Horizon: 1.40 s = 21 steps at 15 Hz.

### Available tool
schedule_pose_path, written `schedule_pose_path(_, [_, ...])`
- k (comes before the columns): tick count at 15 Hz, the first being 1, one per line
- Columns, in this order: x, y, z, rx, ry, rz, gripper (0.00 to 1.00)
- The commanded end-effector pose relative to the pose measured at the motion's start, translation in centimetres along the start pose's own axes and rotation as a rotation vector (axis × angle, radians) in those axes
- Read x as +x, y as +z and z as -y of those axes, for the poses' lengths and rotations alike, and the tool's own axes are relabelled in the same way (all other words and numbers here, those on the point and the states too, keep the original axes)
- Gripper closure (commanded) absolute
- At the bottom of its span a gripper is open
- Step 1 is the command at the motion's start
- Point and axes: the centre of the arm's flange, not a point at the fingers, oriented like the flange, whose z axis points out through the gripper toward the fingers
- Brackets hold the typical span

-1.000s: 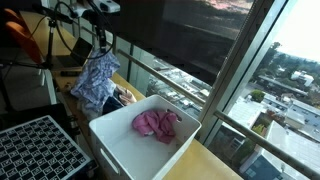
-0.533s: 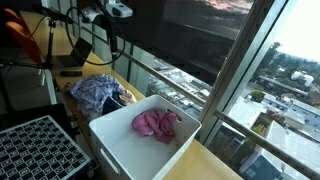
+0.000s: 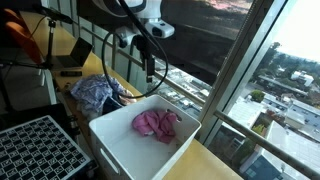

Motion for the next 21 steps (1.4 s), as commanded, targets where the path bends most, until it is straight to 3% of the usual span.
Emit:
schedule_pose_path(1, [3.0,6.7,0.0,-0.008,-0.016,0.001,0.00])
schedule_pose_path(8, [6.4,19.3,-0.6,-0.022,-0.015,0.021,0.00])
schedule_pose_path(13, [8.7,24.2,-2.6,-0.046,0.027,0.057,0.00])
schedule_pose_path(21, [7.4,32.1,-5.1,-0.095,0.069,0.181,0.00])
